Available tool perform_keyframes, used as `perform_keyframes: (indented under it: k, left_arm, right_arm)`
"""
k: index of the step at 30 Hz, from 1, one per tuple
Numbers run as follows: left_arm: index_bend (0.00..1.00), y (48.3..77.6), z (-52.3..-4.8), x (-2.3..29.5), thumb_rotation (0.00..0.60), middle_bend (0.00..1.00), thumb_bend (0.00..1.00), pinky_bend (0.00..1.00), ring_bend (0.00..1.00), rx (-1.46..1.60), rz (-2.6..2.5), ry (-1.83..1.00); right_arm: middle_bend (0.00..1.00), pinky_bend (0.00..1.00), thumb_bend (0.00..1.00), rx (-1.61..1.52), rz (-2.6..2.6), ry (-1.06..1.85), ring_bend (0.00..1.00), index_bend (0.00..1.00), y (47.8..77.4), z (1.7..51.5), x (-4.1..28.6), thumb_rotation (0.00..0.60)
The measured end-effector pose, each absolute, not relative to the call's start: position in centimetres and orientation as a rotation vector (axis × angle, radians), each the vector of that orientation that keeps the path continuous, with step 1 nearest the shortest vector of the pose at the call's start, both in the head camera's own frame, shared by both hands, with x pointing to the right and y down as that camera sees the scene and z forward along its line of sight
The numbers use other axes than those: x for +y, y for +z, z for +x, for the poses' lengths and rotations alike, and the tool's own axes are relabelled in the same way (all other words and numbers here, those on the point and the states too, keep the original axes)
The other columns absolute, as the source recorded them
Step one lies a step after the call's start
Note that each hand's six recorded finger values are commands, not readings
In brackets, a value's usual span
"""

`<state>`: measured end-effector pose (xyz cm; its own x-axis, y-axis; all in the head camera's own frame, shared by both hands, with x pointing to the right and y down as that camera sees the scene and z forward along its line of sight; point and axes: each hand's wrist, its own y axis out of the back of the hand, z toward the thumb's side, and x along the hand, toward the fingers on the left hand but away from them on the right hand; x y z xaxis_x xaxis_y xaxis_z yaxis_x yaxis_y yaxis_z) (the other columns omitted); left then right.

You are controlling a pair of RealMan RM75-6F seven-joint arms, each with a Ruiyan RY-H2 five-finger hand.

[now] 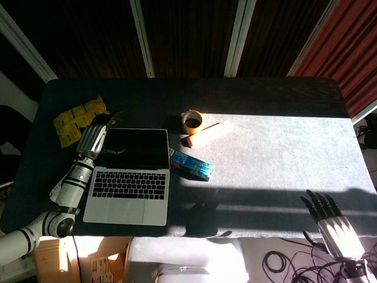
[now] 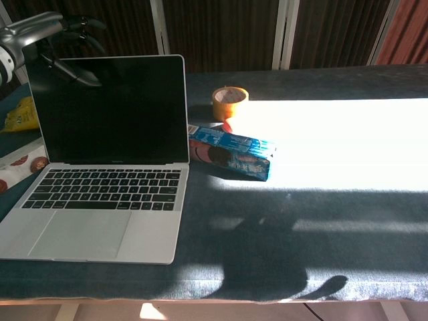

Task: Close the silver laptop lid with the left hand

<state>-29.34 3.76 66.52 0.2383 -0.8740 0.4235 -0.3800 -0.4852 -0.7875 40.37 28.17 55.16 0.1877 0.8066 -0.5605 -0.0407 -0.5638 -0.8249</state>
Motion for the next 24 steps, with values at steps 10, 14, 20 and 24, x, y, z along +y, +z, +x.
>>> perform_keyframes:
  k: [10, 14, 20, 24]
  left_arm:
    - [0.23, 67.3, -28.8, 4.5, 0.6, 0.3, 0.15, 0.15, 0.17, 1.094, -2.008, -1.214]
    - [0.31, 67.2, -28.6, 4.7, 0.6, 0.34, 0.15, 0.17, 0.17, 1.069, -2.006, -1.216]
    - [0.34, 67.1, -28.6, 5.1, 0.6, 0.35, 0.15, 0.2, 0.18, 1.04, -2.002, -1.22]
    - [0.38, 66.8, -28.5, 5.4, 0.6, 0.37, 0.15, 0.21, 0.2, 1.022, -1.993, -1.216]
  right_arm:
    - [0.0, 0.0, 0.22, -0.727, -1.733, 1.455, 0.0, 0.0, 55.0, 40.3, 28.3, 0.6]
    - [0.0, 0.0, 0.22, -0.726, -1.733, 1.453, 0.0, 0.0, 55.0, 40.2, 28.3, 0.6]
    - [0.0, 0.0, 0.22, -0.722, -1.734, 1.454, 0.0, 0.0, 55.0, 40.2, 28.3, 0.6]
    - [0.0, 0.0, 0.22, -0.726, -1.73, 1.451, 0.0, 0.0, 54.9, 40.2, 28.3, 0.6]
